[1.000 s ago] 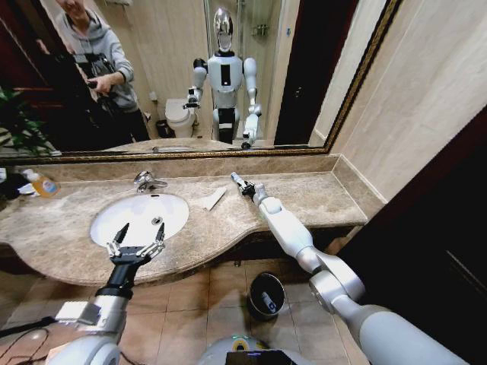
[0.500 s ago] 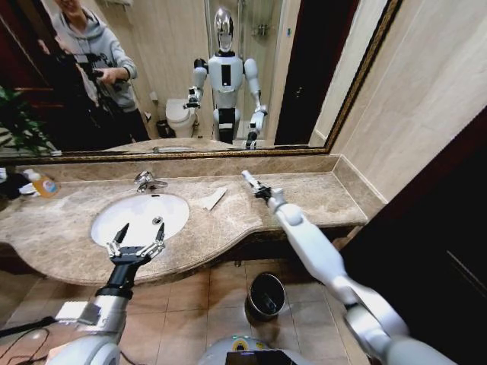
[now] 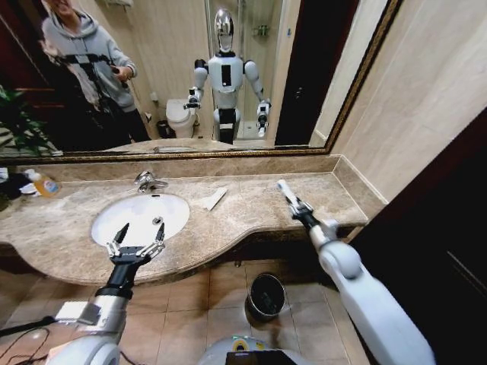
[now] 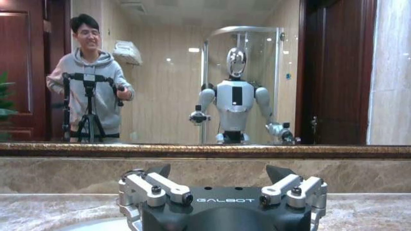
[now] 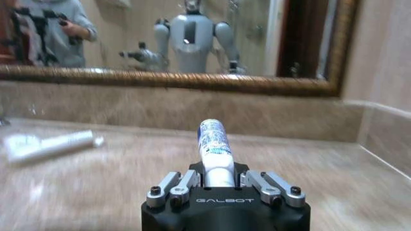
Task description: Pick up the trash from the sink and place it in the trash bin.
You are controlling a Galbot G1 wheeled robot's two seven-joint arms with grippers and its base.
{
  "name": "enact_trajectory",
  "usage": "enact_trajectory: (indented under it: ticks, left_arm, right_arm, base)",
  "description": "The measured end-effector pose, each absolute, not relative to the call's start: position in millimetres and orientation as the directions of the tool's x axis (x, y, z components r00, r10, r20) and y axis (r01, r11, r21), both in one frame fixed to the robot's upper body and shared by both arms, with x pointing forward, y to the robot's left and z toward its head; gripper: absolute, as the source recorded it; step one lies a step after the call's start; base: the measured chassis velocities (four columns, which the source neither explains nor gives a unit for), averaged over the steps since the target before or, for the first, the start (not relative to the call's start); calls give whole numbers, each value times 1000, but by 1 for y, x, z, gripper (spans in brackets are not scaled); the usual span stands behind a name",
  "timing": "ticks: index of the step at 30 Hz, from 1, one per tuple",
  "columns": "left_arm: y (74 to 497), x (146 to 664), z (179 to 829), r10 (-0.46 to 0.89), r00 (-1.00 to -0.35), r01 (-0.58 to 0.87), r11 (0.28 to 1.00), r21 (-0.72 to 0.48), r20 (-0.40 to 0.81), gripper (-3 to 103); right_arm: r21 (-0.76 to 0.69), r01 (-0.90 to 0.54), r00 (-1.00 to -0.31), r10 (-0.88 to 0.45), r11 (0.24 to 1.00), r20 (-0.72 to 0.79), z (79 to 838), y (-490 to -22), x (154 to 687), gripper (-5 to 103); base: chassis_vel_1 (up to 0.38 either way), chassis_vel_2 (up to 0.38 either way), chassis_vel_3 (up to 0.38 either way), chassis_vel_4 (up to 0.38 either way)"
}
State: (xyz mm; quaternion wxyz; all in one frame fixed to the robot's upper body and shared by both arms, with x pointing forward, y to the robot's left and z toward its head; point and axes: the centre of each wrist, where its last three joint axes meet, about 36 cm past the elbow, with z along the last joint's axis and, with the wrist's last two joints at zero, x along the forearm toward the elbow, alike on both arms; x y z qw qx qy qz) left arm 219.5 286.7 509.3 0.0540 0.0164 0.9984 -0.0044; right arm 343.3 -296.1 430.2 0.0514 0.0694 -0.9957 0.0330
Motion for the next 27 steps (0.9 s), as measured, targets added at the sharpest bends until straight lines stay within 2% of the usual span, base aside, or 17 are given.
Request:
enact_trajectory:
  ticks: [2, 6, 16, 19, 22, 27]
  left_arm:
    - [287, 219, 509, 32, -994, 33, 999, -7, -108, 100]
    - [287, 219, 509, 32, -994, 33, 999, -7, -108, 100]
    - [287, 219, 509, 32, -994, 33, 999, -7, -108, 100]
    - [287, 219, 509, 32, -994, 33, 999, -7, -108, 100]
    - [287, 219, 509, 32, -994, 33, 999, -7, -108, 100]
    - [287, 219, 509, 32, -994, 33, 999, -7, -108, 100]
  right_arm:
    - [-60, -131, -980, -120, 990, 158, 412, -297, 310, 27]
    - [-42, -111, -970, -98, 993, 223, 385, -292, 276, 27]
    - [-41, -125, -925, -102, 991, 367, 324, -272, 231, 27]
    - [-59, -146, -888, -105, 988, 448, 290, -267, 221, 27]
    - [-54, -163, -798, -99, 985, 594, 250, -262, 222, 27]
    - [-79, -189, -763, -96, 979, 640, 225, -261, 234, 27]
  base:
    - [0, 0, 0, 0]
    - [0, 0, 0, 0]
    - [0, 0, 0, 0]
    - [0, 0, 0, 0]
    - [0, 0, 0, 0]
    - [0, 0, 0, 0]
